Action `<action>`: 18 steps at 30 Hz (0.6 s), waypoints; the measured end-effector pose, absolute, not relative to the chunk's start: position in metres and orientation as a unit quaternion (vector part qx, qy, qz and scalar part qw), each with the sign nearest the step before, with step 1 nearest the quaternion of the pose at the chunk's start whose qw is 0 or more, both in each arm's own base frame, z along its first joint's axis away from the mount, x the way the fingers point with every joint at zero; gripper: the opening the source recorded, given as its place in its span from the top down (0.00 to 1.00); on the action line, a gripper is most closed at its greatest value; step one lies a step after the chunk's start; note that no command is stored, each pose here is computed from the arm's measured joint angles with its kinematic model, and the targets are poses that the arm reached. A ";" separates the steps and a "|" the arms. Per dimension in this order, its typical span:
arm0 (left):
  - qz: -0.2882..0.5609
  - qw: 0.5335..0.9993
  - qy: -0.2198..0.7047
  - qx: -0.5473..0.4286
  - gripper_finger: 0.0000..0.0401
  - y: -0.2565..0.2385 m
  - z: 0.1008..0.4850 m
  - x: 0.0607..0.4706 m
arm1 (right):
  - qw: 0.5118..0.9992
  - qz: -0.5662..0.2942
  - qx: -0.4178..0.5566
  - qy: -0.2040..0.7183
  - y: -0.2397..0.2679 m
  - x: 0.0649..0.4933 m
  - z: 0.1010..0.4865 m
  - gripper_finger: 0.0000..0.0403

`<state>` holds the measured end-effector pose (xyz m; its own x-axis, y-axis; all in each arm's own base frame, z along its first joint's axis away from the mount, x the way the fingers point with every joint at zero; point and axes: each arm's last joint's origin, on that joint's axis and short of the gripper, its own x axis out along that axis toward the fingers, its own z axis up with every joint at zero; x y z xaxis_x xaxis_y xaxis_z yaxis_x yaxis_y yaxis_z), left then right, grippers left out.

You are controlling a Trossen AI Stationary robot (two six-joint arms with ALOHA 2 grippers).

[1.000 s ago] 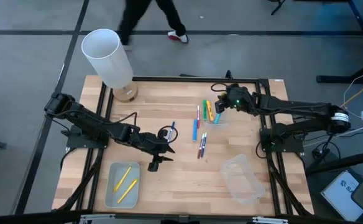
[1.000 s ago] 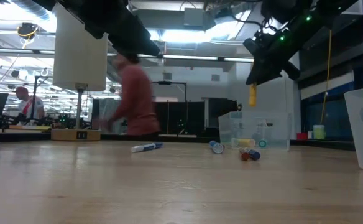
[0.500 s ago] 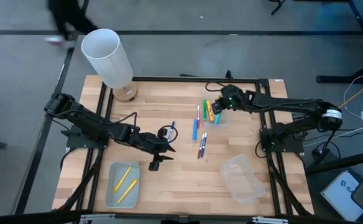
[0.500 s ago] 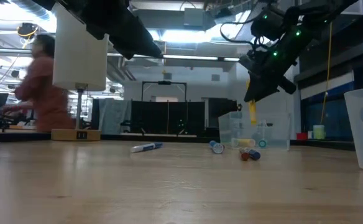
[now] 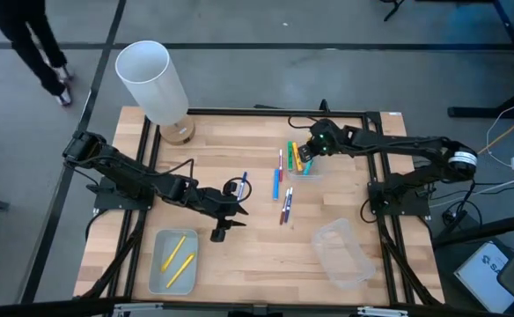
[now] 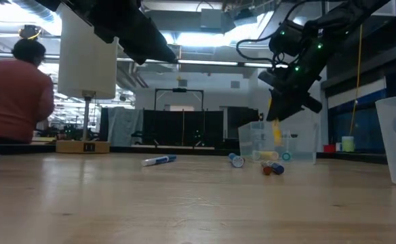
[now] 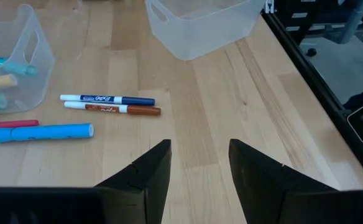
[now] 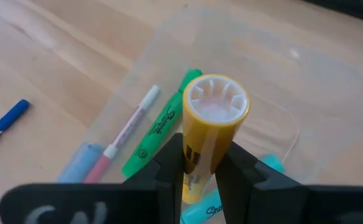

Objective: Pick & Place Markers
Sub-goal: Put the yellow highlighter pen into the top transparent bin

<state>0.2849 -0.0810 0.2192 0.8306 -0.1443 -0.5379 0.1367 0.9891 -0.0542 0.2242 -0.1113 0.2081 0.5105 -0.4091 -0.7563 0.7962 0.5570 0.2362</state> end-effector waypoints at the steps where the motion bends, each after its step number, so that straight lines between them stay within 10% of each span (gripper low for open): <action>1: -0.073 0.957 0.282 -0.007 0.60 -0.081 0.219 0.285 | 0.817 -0.366 0.295 0.332 -0.112 0.225 0.207 0.83; 18: -0.073 0.957 0.282 -0.007 0.60 -0.081 0.219 0.285 | 0.806 -0.352 0.316 0.355 -0.116 0.228 0.195 0.83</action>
<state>0.2849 -0.0810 0.2192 0.8306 -0.1443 -0.5379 0.1367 0.9891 -0.0542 0.2279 -0.1163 0.1953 0.4996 -0.3428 -0.7955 0.7923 0.5521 0.2598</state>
